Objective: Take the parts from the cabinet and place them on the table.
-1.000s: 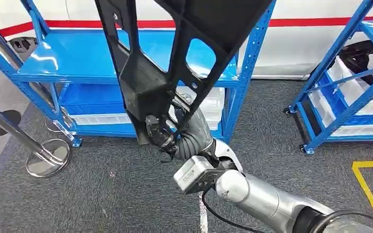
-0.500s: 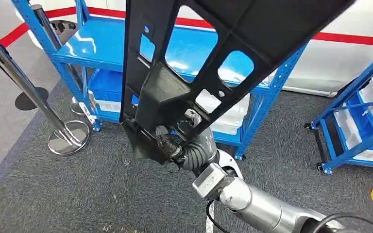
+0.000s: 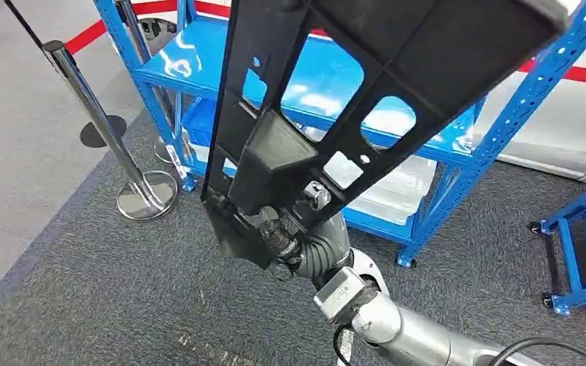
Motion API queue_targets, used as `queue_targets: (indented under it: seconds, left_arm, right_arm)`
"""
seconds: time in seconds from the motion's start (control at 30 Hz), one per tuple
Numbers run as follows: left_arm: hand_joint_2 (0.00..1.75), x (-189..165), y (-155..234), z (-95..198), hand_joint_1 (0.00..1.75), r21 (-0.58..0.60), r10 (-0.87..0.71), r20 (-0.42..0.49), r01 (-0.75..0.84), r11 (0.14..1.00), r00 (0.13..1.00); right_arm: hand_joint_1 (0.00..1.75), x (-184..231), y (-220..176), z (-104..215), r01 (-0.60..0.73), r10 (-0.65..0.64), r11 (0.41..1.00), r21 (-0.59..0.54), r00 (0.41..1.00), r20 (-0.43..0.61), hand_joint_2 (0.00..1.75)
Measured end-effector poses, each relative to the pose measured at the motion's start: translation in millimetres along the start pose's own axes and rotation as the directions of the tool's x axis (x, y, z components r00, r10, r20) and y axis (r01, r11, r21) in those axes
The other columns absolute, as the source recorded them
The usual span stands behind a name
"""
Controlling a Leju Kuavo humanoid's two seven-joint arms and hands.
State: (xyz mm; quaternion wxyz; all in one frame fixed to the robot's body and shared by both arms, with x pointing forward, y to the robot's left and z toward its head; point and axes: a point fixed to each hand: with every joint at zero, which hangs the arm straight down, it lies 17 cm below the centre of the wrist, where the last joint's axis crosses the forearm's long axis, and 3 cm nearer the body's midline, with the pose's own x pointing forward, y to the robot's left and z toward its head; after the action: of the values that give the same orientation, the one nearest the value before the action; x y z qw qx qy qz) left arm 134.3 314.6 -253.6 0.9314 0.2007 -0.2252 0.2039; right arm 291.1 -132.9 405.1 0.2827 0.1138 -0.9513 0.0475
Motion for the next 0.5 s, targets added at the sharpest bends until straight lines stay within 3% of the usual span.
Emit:
queue_targets:
  seconds: [0.23,0.5]
  left_arm:
    - [1.75,16,-4,-1,0.0,-0.02,0.069,0.06,-0.068,0.998,0.996]
    - [1.75,12,-4,-2,0.0,-0.018,0.089,0.013,-0.089,0.996,0.996]
  right_arm:
    - [1.75,4,-2,-1,0.07,-0.069,0.997,-0.016,0.997,0.029,1.75]
    - [1.75,7,4,-10,0.051,-0.052,0.999,0.019,0.997,0.05,1.75]
